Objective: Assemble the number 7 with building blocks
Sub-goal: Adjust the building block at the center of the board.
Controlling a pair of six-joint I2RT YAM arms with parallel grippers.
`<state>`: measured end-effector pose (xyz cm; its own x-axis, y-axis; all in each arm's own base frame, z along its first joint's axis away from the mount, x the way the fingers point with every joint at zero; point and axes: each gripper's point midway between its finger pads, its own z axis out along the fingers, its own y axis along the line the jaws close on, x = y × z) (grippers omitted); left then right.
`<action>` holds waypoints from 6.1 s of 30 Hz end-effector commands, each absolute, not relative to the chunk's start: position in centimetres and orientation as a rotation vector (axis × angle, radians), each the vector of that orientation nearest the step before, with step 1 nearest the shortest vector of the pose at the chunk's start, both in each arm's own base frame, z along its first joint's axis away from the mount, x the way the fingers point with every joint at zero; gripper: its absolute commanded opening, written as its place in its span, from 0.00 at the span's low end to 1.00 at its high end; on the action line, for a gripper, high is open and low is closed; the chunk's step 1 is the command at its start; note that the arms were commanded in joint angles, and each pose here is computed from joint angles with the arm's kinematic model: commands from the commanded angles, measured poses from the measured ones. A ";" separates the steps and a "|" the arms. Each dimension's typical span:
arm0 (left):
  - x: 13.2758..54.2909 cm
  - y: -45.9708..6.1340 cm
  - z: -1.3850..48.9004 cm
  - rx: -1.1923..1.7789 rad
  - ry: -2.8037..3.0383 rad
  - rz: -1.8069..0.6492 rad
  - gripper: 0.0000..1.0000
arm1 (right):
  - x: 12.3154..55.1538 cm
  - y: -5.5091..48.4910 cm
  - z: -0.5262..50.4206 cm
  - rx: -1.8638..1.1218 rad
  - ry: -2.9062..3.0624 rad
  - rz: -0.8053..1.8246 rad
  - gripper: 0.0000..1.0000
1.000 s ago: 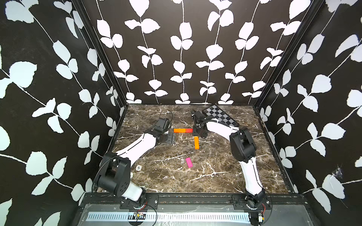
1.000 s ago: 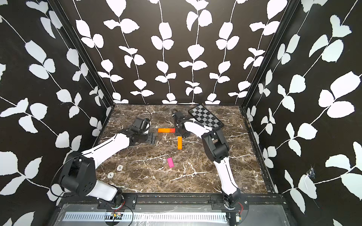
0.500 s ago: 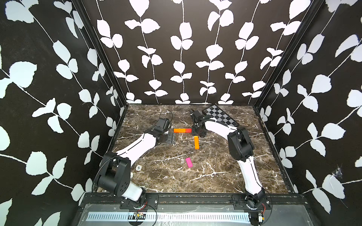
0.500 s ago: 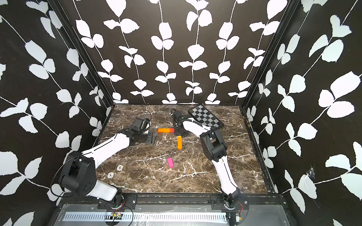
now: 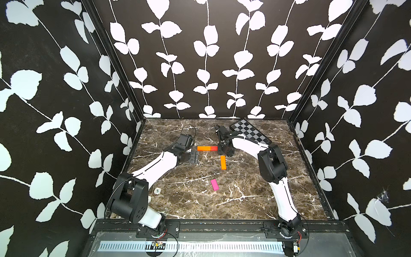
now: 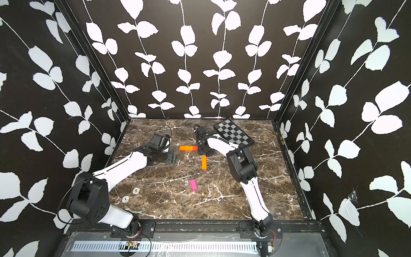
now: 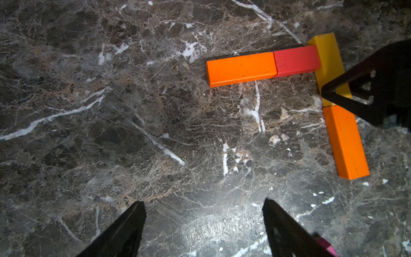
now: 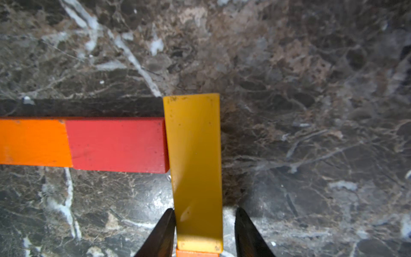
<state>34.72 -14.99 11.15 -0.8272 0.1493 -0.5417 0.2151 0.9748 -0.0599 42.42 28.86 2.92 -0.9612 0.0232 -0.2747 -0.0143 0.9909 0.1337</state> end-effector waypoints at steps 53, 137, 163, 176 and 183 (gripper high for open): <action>35.2 -14.7 11.7 0.250 2.539 -0.147 0.85 | 41.1 29.3 2.0 -0.054 2.904 0.144 0.32; 35.2 -14.7 11.5 0.248 2.542 -0.151 0.85 | 39.3 29.2 1.4 -0.079 2.948 0.142 0.32; 35.2 -14.7 11.5 0.247 2.539 -0.152 0.85 | 39.1 29.2 1.2 -0.075 2.952 0.140 0.35; 35.1 -14.9 11.7 0.308 2.531 -0.152 0.86 | 40.2 29.1 3.2 -0.059 2.861 0.157 0.99; 34.0 -16.9 11.4 0.425 2.539 -0.278 0.84 | 40.7 27.6 7.4 -0.003 2.726 0.147 0.99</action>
<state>34.54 -15.79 11.22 -0.8136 0.2072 -0.5432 0.2913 0.9539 -0.0725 39.83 28.11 3.39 -0.9550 -0.0212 -0.2959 -0.0495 0.9948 0.0887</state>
